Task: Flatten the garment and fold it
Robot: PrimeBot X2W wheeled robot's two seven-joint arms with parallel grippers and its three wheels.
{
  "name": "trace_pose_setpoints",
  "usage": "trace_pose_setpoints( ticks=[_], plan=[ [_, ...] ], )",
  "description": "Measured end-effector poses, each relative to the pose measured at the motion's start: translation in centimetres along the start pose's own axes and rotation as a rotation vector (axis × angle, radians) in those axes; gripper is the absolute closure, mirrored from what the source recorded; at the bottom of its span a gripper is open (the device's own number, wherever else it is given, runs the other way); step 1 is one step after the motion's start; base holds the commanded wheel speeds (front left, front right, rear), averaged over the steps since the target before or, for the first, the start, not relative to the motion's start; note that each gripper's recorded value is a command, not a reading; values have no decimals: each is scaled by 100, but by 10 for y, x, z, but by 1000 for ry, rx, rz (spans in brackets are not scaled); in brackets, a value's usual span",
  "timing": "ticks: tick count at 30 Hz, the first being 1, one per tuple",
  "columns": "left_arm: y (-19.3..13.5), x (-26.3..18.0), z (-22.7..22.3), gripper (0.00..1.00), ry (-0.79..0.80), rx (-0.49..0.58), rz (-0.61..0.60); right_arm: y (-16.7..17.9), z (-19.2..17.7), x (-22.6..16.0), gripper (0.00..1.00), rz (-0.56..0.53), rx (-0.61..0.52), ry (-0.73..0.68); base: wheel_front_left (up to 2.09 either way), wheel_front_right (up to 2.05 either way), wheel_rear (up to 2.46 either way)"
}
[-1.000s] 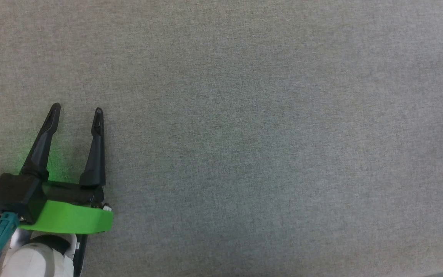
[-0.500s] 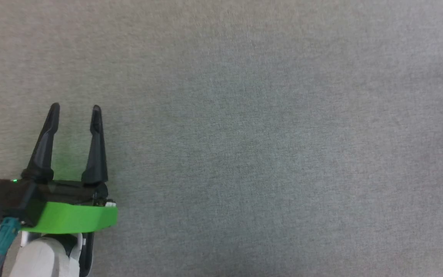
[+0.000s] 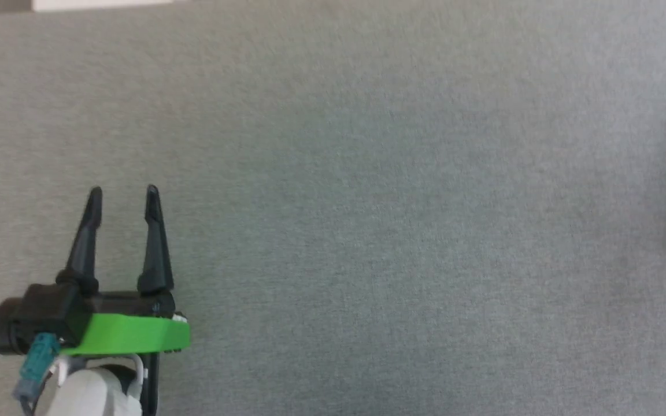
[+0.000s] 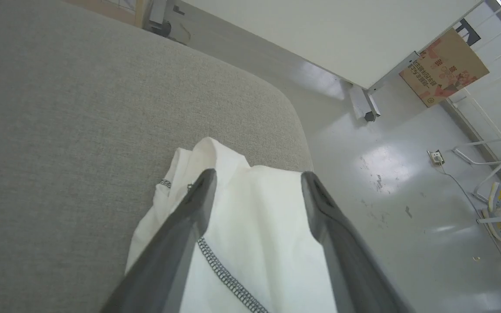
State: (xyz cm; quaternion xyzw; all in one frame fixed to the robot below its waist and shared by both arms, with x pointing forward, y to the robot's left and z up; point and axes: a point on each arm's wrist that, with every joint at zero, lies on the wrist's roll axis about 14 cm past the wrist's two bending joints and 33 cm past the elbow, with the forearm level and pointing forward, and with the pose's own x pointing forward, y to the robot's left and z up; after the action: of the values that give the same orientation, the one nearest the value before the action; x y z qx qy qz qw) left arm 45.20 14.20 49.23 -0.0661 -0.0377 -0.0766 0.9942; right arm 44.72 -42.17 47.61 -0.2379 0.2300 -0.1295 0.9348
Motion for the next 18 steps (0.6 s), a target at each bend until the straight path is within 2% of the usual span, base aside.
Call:
trace_pose_setpoints(
  ticks=[1,4,9,14,18],
  plan=[
    [2,-10,12,0,-18,20,8,11,16,-14,0,-5,95,-110,0,0,0],
    [5,-21,23,0,-38,38,22,22,34,-30,0,-13,168,-219,0,0,0],
    [6,-40,37,0,-56,48,34,67,56,-59,0,60,202,-327,0,0,0],
    [8,-56,51,0,-88,46,57,107,79,-92,0,115,331,-416,0,0,0],
    [6,-67,59,0,-106,35,65,124,90,-112,0,144,389,-454,0,0,0]
  ],
)
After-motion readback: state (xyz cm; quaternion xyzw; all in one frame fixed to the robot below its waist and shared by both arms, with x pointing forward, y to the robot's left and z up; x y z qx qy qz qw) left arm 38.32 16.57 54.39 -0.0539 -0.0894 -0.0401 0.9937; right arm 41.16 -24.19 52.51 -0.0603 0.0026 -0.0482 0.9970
